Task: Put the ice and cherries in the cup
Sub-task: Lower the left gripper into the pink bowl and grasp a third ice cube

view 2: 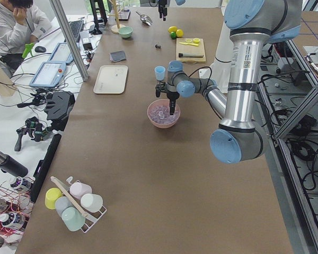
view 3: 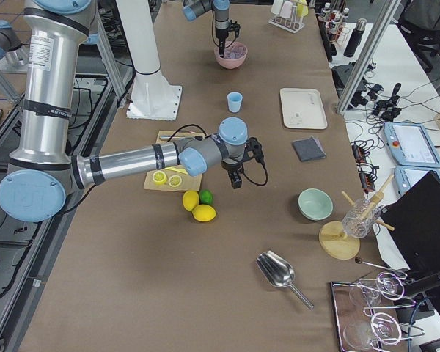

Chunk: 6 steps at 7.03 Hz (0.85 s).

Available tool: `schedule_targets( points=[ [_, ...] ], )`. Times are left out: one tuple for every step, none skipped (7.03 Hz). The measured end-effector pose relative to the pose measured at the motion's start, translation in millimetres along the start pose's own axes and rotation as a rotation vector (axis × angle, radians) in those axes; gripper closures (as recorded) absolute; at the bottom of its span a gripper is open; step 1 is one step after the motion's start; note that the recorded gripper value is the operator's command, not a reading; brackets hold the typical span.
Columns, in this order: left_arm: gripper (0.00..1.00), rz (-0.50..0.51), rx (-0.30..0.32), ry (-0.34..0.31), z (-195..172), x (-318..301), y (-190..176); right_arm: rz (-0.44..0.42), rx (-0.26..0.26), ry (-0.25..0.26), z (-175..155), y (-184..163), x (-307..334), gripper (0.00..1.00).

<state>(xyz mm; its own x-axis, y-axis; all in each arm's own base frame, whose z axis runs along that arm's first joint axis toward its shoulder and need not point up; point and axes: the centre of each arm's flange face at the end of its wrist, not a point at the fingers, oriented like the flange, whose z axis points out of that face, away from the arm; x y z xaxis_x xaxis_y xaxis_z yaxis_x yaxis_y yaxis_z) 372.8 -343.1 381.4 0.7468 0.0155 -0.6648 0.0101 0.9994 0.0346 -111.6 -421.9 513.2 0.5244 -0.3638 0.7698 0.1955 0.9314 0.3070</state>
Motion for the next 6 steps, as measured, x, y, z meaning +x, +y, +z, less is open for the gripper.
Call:
schedule_targets(
  points=[
    [0.24,-0.008,-0.005,-0.009,0,-3,0,0.001,-0.001,0.0,1,0,1,0.03],
    [0.2,-0.017,-0.01,-0.023,1,-8,1,0.001,-0.002,0.0,1,0,1,0.03],
    [0.2,-0.022,-0.014,-0.032,2,-11,1,0.002,-0.003,0.0,1,1,1,0.03],
    [0.2,-0.031,-0.017,-0.038,3,-14,2,0.002,-0.003,-0.001,1,1,1,0.03],
    [0.17,-0.049,-0.021,-0.039,4,-14,4,0.002,-0.004,-0.001,1,1,1,0.03],
    [0.17,-0.065,-0.025,-0.039,5,-13,6,0.002,-0.004,-0.001,2,1,1,0.03]
  ],
)
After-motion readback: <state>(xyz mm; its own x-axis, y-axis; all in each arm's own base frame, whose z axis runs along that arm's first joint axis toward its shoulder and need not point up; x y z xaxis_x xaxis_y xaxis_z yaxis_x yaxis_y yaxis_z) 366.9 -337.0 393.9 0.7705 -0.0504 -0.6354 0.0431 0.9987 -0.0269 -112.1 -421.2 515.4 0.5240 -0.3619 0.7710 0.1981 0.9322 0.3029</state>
